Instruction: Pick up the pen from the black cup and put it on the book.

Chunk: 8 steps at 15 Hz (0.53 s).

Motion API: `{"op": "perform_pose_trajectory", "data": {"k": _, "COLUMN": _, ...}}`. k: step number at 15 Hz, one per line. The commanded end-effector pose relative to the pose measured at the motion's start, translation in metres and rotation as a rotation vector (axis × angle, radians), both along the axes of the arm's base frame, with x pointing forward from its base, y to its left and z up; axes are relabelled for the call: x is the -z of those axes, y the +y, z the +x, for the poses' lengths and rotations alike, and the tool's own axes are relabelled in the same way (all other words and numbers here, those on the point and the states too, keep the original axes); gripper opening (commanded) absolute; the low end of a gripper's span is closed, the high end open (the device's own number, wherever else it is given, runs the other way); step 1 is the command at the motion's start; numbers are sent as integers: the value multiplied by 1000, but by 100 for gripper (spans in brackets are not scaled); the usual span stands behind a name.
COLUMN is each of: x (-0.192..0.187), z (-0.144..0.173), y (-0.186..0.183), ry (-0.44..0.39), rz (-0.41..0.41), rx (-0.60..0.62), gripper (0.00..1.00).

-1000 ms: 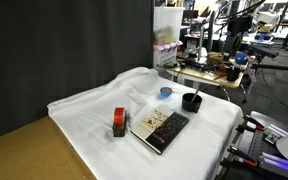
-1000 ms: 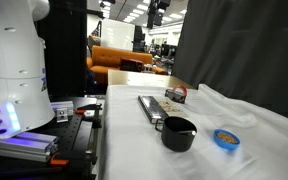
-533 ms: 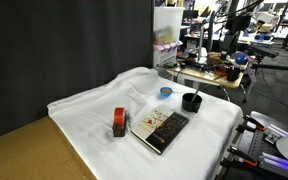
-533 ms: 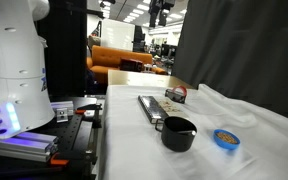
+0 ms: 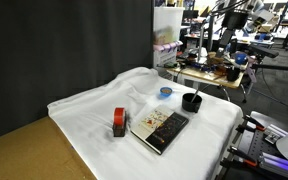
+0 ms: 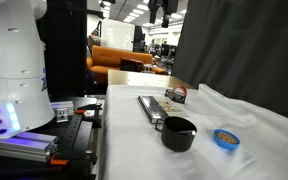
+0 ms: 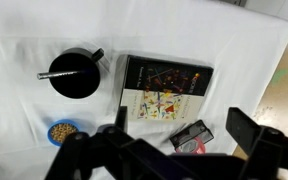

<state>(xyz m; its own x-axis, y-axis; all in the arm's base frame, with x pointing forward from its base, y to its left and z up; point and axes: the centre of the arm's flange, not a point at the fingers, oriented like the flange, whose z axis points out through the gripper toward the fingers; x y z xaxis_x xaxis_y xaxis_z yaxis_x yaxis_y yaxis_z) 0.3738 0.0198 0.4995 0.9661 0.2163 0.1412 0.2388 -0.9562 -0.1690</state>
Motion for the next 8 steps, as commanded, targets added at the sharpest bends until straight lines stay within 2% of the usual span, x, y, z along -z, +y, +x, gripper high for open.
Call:
{"op": "perform_pose_trajectory", "data": {"k": 1, "x": 2, "z": -1, "y": -1, "ry": 5, "rz": 5, "rx": -19, "gripper": 100}}
{"op": "perform_pose_trajectory", "data": {"k": 8, "x": 3, "z": -4, "y": -3, "ry": 6, "rz": 14, "rx": -45, "gripper": 100}}
